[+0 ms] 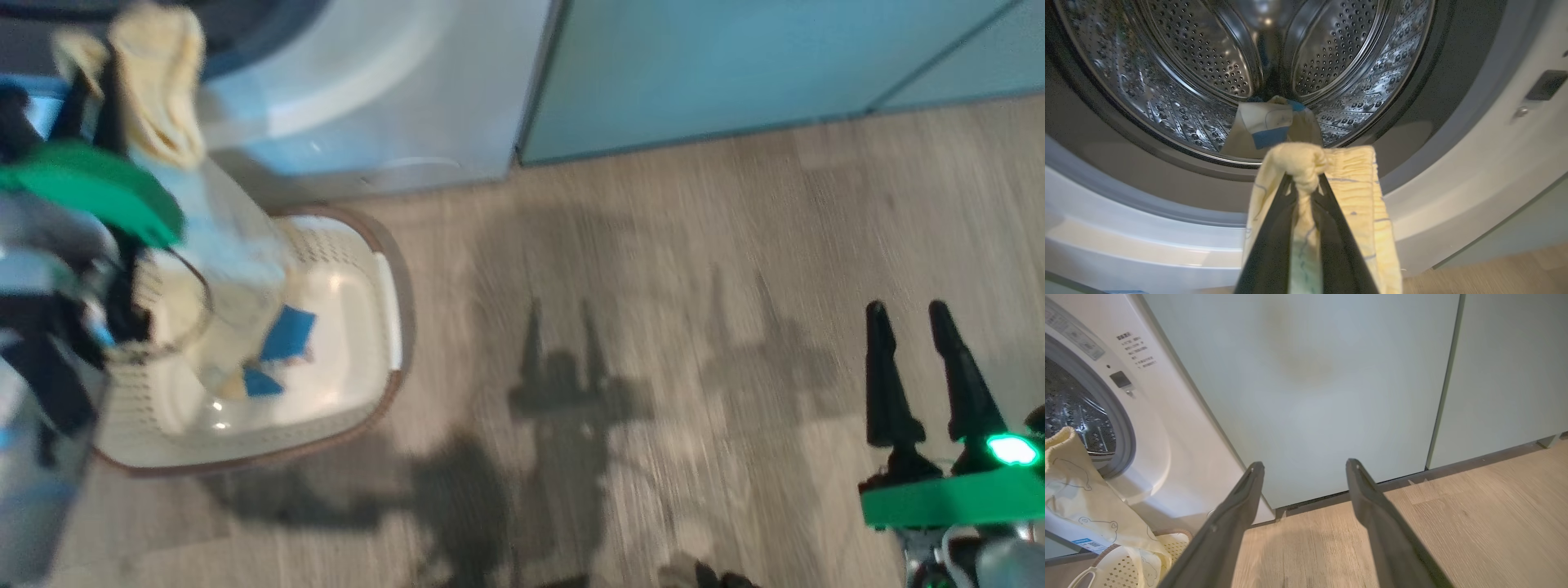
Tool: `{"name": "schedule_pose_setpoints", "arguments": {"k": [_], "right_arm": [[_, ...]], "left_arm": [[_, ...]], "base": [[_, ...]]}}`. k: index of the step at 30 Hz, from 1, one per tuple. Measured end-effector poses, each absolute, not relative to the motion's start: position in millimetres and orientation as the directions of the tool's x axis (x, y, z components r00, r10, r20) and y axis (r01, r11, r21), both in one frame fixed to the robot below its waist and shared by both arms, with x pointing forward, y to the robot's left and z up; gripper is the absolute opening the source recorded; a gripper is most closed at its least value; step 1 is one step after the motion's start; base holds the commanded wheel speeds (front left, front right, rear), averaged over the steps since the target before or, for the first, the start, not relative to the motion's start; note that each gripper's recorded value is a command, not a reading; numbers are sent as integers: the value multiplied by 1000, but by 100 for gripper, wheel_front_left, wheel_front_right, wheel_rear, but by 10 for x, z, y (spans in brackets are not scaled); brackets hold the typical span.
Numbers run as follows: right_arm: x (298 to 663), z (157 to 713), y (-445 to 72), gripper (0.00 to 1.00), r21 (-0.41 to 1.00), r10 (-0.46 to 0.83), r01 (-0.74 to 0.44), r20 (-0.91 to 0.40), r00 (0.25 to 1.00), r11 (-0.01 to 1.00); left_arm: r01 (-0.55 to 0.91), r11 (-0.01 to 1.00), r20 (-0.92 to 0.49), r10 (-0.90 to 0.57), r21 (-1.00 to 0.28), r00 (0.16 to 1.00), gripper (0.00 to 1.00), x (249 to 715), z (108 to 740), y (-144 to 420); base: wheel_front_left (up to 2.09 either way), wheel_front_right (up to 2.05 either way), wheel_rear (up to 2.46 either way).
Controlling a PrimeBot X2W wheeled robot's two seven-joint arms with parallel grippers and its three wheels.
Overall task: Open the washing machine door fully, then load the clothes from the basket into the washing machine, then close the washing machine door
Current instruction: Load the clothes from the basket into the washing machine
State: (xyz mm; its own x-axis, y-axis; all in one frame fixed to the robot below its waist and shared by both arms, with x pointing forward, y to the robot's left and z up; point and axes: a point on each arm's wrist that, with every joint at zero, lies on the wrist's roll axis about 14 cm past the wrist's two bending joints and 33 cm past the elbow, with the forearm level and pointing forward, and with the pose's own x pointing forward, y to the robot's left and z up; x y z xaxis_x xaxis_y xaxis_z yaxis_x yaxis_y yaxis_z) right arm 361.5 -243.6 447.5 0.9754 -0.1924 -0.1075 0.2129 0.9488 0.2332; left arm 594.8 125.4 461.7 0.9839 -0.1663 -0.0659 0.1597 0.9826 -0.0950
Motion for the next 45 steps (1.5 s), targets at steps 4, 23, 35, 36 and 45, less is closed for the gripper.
{"name": "schedule_pose_setpoints", "arguments": {"k": [4, 23, 35, 36, 45], "right_arm": [[3659, 4378, -2536, 100, 238, -225, 252, -135, 965, 938], [3848, 3924, -2690, 100, 256, -274, 336, -251, 929, 906], [3746, 3804, -2835, 100, 219, -326, 397, -300, 897, 891], [3742, 3799, -2844, 100, 217, -328, 400, -301, 895, 891], [3737, 3753, -2893, 100, 204, -344, 415, -310, 886, 887]], "left_arm": [[186, 978, -143, -197, -91, 970, 0, 6291, 4435, 1199], [196, 978, -308, -210, -77, 928, 0, 7492, 3951, 1251], [184, 980, -146, -193, -70, 970, 0, 7986, 4167, 1210], [177, 982, -129, -185, -71, 974, 0, 8015, 4200, 1229], [119, 993, 194, -116, -7, 974, 0, 8207, 4733, 1321]], "base": [[0, 0, 0], [0, 0, 0], [0, 0, 0], [0, 0, 0], [0, 0, 0]]}}
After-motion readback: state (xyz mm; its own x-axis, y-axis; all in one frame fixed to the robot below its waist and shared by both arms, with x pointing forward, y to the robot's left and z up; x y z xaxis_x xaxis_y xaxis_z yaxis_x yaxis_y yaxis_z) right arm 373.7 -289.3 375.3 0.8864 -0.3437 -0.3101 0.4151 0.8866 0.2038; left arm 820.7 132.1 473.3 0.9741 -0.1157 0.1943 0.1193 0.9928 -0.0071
